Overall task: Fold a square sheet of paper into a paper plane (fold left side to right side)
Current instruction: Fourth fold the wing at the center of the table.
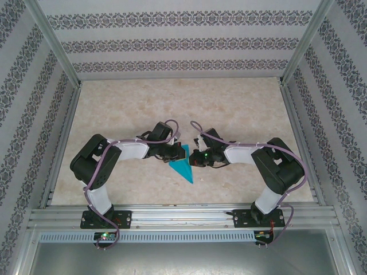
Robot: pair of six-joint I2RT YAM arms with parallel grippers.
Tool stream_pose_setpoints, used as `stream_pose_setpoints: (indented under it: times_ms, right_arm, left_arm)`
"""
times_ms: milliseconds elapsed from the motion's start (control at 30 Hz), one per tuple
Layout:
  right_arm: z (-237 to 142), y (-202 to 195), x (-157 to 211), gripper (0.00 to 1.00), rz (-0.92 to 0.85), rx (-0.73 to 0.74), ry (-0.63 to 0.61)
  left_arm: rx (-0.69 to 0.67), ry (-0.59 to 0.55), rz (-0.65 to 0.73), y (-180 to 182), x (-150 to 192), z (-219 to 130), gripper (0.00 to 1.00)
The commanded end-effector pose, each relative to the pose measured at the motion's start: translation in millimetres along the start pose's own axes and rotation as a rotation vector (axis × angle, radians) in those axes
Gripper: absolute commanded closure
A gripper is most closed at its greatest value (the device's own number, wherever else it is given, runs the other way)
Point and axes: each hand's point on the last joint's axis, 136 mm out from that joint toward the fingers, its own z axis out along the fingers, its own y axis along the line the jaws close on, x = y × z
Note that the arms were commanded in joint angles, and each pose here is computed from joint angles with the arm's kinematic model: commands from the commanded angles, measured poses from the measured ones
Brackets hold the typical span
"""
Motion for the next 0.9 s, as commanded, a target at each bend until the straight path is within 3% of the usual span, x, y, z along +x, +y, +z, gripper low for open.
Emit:
stream_pose_setpoints:
  times_ms: [0, 867]
  right_arm:
    - [9, -53, 37, 1.00, 0.055, 0.215, 0.109]
    - [11, -59, 43, 1.00, 0.044, 0.254, 0.144]
  left_arm:
    - [-0.026, 0.004, 0.016, 1, 0, 4, 0.94]
    - [-0.124, 0.033, -0.027, 40, 16, 12, 0.94]
